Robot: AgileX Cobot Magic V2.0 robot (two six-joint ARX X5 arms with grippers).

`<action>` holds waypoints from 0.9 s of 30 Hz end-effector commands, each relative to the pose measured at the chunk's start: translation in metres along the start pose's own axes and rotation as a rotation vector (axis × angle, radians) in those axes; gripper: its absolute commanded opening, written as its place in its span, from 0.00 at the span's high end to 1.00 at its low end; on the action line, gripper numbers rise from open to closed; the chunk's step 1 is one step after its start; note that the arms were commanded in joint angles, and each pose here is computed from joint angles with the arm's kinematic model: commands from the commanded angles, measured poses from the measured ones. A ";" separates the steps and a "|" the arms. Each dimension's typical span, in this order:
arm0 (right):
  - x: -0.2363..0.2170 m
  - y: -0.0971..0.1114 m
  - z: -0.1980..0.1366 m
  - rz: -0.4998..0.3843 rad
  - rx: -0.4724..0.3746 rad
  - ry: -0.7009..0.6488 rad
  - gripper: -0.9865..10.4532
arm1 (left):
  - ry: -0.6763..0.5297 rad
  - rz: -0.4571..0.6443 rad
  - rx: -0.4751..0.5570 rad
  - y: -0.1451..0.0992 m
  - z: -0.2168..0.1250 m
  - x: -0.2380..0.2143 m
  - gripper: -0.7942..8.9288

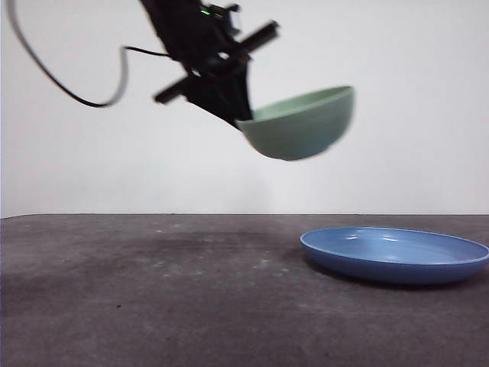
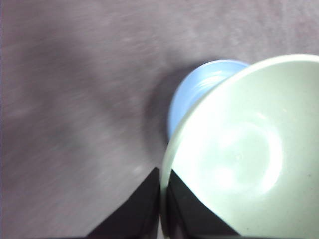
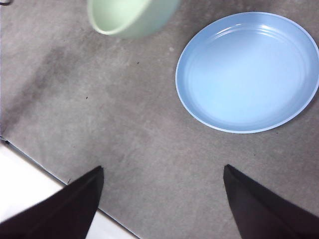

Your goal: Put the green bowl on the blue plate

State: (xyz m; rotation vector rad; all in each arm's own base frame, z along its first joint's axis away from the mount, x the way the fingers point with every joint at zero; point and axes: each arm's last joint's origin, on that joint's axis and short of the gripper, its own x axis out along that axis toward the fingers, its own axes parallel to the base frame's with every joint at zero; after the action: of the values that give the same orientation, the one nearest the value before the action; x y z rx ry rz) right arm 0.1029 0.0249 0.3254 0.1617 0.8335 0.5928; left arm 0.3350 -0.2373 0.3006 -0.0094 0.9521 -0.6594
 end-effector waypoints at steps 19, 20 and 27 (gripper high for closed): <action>-0.030 0.016 -0.003 -0.058 -0.017 -0.100 0.58 | 0.162 -0.006 0.065 -0.042 0.010 0.135 0.91; -0.030 0.016 -0.003 -0.058 -0.017 -0.099 0.58 | 0.168 -0.005 0.065 -0.042 0.009 0.137 0.91; -0.030 0.016 -0.003 -0.058 -0.017 -0.099 0.58 | 0.185 -0.005 0.071 -0.043 0.004 0.145 0.91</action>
State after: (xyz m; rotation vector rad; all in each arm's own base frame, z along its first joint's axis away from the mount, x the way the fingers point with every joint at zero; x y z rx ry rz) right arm 0.0790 0.0210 0.3431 0.1465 0.7535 0.5366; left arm 0.3734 -0.3402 0.2092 0.1127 1.1216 -0.6910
